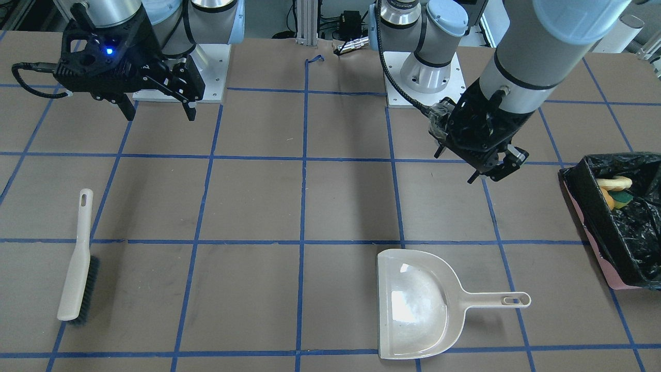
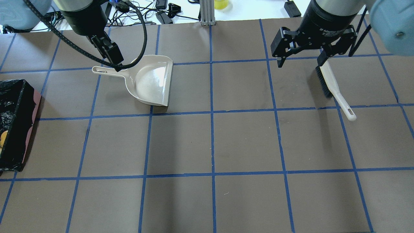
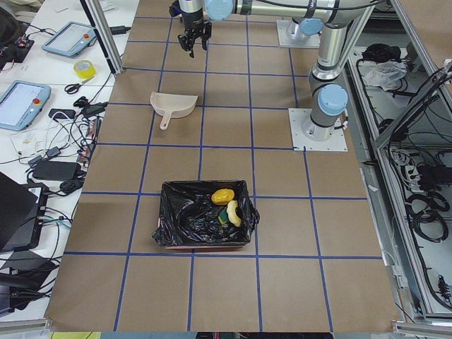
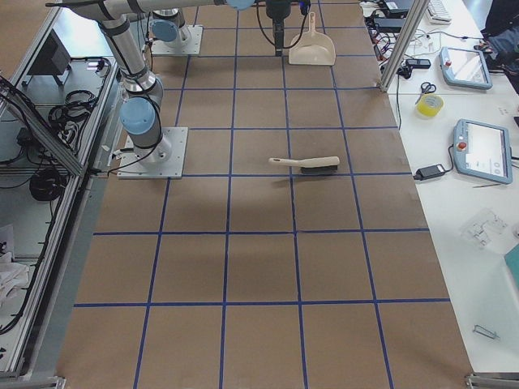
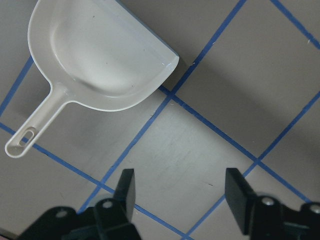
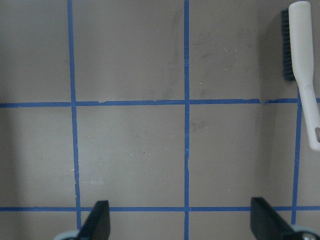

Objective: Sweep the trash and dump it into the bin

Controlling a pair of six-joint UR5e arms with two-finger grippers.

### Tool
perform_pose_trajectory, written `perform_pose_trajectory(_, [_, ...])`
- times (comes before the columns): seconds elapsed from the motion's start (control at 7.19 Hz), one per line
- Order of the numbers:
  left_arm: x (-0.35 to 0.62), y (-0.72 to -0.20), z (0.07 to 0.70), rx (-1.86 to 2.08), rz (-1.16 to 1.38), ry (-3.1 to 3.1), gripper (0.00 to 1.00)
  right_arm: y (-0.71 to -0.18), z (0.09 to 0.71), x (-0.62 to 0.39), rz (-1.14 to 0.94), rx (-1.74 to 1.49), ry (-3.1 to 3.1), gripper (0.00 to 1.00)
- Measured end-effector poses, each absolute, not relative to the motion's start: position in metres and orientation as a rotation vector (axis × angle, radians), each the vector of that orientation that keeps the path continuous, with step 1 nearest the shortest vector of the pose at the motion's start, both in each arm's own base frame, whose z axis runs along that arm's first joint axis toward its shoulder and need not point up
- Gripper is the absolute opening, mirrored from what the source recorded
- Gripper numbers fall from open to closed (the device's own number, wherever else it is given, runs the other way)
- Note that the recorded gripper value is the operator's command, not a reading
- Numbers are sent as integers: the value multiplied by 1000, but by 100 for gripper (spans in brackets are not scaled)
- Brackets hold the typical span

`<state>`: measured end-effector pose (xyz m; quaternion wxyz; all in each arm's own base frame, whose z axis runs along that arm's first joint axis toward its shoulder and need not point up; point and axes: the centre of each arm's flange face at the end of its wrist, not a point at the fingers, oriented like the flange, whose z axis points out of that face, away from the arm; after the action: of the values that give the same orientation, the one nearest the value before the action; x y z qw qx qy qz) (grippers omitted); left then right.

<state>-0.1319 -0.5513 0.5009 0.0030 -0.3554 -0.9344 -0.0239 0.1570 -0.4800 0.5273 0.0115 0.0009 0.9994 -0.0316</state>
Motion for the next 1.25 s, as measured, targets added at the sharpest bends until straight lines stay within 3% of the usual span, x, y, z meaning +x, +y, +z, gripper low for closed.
perform_pose_trajectory(0.42, [-135,-510,515,-633,-51,-3068,100,-480,527,157,-98,3,3118,100])
perform_pose_trajectory(1.25, [-127,-498,520,-323,55,-3128,100,-480,527,157,-98,3,3118,100])
